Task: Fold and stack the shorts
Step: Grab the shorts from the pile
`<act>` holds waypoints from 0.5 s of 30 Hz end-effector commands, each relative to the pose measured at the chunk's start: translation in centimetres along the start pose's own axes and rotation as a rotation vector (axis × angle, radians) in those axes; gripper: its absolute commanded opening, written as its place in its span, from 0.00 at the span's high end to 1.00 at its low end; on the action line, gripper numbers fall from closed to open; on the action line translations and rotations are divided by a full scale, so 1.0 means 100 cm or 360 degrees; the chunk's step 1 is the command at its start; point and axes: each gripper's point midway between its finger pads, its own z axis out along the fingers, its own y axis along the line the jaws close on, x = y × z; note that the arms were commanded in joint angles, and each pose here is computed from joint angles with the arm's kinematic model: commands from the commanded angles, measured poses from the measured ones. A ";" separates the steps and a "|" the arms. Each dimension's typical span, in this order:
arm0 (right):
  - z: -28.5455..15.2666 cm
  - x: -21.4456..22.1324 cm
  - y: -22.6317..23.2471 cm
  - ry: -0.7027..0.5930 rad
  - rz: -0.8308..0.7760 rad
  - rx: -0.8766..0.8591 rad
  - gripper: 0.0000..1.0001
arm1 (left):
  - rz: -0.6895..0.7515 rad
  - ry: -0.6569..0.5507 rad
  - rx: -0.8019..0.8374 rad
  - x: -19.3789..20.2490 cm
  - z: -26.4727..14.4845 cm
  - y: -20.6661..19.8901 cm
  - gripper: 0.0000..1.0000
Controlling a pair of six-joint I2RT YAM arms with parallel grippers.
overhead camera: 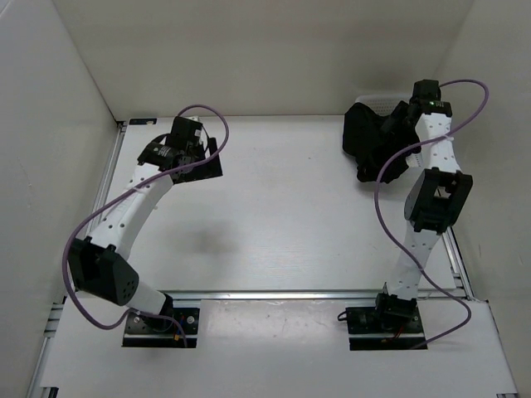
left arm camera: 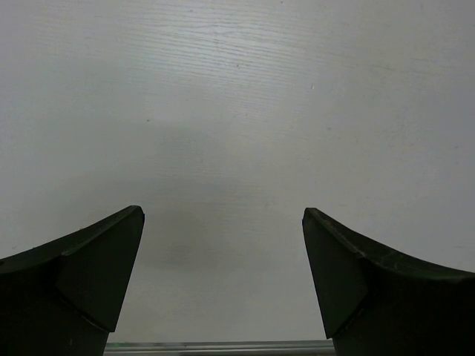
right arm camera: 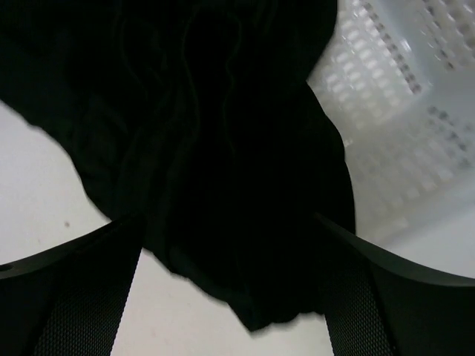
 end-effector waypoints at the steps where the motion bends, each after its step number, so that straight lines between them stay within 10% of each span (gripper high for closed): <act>1: 0.026 -0.018 0.016 0.0032 0.0072 -0.0124 0.07 | 0.0005 -0.0078 -0.0004 -0.020 -0.003 -0.005 0.01; 6: 0.073 -0.024 0.020 0.0062 0.0180 -0.0154 0.14 | 0.0024 -0.0073 -0.0058 -0.026 0.008 -0.004 0.01; 15: 0.050 -0.051 0.049 -0.0064 0.0265 -0.0374 1.00 | 0.0032 0.0028 -0.0125 -0.021 0.028 -0.003 0.01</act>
